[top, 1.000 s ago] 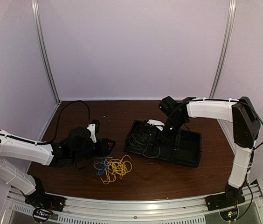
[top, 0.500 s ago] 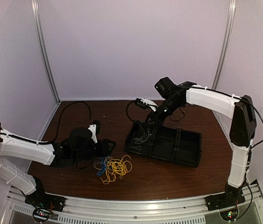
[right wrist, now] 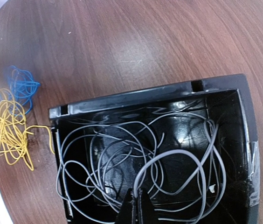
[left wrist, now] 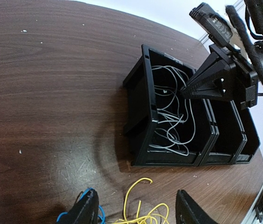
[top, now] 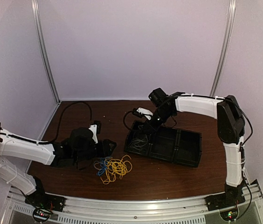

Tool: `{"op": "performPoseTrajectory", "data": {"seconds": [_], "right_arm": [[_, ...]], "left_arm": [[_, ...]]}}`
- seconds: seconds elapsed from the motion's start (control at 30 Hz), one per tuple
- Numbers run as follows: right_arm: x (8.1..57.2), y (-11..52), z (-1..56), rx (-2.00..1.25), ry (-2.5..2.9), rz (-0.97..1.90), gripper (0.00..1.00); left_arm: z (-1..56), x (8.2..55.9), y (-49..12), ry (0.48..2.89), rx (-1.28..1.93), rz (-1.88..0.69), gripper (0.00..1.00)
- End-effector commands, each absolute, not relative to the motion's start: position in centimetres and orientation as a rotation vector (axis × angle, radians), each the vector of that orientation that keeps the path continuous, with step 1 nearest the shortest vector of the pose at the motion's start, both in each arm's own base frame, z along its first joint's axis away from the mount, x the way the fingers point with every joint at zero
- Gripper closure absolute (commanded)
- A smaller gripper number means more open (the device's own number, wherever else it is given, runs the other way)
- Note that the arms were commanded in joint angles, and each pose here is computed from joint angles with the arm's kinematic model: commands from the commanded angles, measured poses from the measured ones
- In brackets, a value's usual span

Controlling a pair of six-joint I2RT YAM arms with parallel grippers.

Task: Untangle the cables

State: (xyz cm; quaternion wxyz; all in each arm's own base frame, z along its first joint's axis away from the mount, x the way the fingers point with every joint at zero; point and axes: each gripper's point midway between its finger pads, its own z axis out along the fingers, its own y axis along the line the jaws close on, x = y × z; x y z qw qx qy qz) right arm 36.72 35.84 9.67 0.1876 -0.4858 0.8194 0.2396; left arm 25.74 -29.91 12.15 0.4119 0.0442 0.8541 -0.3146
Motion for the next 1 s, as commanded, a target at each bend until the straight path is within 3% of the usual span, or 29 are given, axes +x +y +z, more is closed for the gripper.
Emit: {"op": "performPoseTrajectory", "data": {"seconds": [0.0,0.17,0.3,0.43,0.6,0.73,0.97], "right_arm": [[37.1,35.8,8.6,-1.403,2.303,0.549,0.98],[36.6,35.6,9.2,-1.422,2.300,0.461,0.90],[36.2,34.5,10.8,-1.421,2.307,0.389,0.75],[35.5,33.3,13.4,-1.406,2.281,0.352,0.70],[34.1,32.7,17.6,-1.398,2.195,0.349,0.56],[30.3,34.4,20.0,-1.530,2.031,0.486,0.54],[24.9,40.8,18.2,-1.730,1.854,0.631,0.52]], "left_arm": [[14.1,26.2,-30.6,2.105,0.116,-0.805,0.43],[14.9,26.3,-29.9,2.112,0.154,-0.732,0.41],[15.7,26.0,-27.9,2.120,0.155,-0.640,0.36],[16.0,25.5,-26.0,2.130,0.146,-0.580,0.34],[15.9,24.4,-24.6,2.145,0.145,-0.575,0.33],[14.5,23.3,-24.2,2.186,0.155,-0.605,0.33],[11.6,21.2,-23.7,2.257,0.131,-0.700,0.35]]}}
